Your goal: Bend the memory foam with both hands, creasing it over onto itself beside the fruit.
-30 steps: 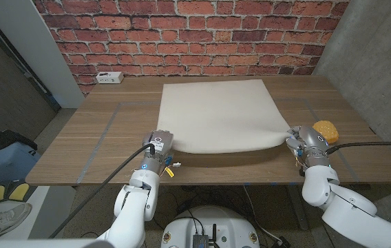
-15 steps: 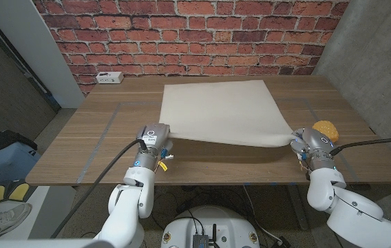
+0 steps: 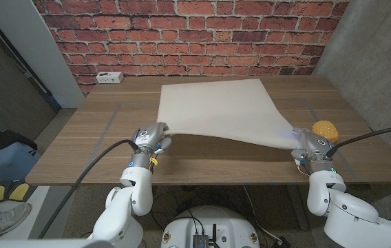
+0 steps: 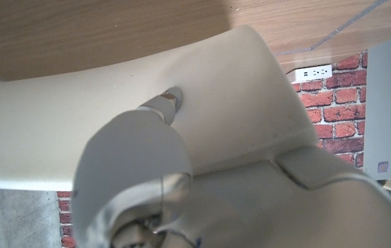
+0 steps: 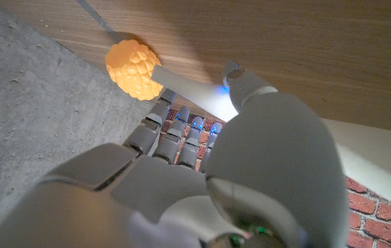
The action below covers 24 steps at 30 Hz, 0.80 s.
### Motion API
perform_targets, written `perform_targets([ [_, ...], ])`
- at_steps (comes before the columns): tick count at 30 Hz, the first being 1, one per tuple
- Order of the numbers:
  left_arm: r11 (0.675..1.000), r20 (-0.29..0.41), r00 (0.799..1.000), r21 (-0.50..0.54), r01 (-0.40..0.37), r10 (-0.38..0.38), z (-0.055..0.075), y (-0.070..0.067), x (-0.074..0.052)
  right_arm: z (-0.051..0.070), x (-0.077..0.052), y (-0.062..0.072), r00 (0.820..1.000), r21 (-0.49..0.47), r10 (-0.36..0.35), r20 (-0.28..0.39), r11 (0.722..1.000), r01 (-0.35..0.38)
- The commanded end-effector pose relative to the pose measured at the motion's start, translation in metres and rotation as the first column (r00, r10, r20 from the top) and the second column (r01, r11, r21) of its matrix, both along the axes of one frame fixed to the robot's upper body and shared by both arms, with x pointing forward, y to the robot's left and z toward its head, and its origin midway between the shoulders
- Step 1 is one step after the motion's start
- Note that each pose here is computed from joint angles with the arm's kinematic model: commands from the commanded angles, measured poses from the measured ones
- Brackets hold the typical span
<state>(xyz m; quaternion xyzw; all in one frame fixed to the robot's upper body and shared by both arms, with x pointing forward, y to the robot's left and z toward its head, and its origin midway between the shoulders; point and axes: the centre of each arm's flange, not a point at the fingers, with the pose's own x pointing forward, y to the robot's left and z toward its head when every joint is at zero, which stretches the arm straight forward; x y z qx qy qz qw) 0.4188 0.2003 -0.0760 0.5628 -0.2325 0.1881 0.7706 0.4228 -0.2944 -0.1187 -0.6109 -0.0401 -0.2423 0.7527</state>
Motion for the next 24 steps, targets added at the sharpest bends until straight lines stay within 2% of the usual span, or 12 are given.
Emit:
perform_targets([
  [1,0.977,-0.100,0.979,-0.133,0.166,-0.180,0.003,0.009,-0.001,-0.001,0.000,0.008,0.999,-0.143,-0.028,-0.044,0.989,0.022],
  [3,0.971,-0.108,0.976,-0.163,0.173,-0.192,0.003,0.013,-0.001,-0.001,0.001,0.008,0.998,-0.148,-0.034,-0.052,0.989,0.026],
  [5,0.975,-0.116,0.976,-0.148,0.164,-0.182,0.004,0.014,-0.004,-0.002,0.001,0.008,0.998,-0.158,-0.044,-0.041,0.987,0.037],
  [8,0.973,-0.162,0.964,-0.128,0.193,-0.212,0.007,0.014,-0.008,-0.003,0.001,0.011,0.997,-0.187,-0.068,0.036,0.980,0.073],
  [9,0.969,-0.183,0.956,-0.130,0.208,-0.230,0.008,0.014,-0.008,-0.003,0.001,0.012,0.996,-0.197,-0.066,0.064,0.977,0.077],
  [12,0.946,-0.254,0.913,-0.140,0.293,-0.321,0.012,0.018,-0.008,-0.004,0.000,0.016,0.986,-0.227,-0.055,0.160,0.970,0.091],
  [14,0.943,-0.290,0.897,-0.124,0.310,-0.333,0.015,0.019,-0.011,-0.004,0.000,0.018,0.977,-0.240,-0.043,0.208,0.966,0.094],
  [19,0.952,-0.325,0.896,-0.079,0.295,-0.304,0.021,0.020,-0.018,-0.002,-0.002,0.020,0.963,-0.269,-0.012,0.271,0.959,0.087],
  [24,0.968,-0.349,0.906,-0.007,0.252,-0.238,0.030,0.022,-0.029,0.001,-0.007,0.020,0.969,-0.273,-0.012,0.246,0.959,0.081],
])
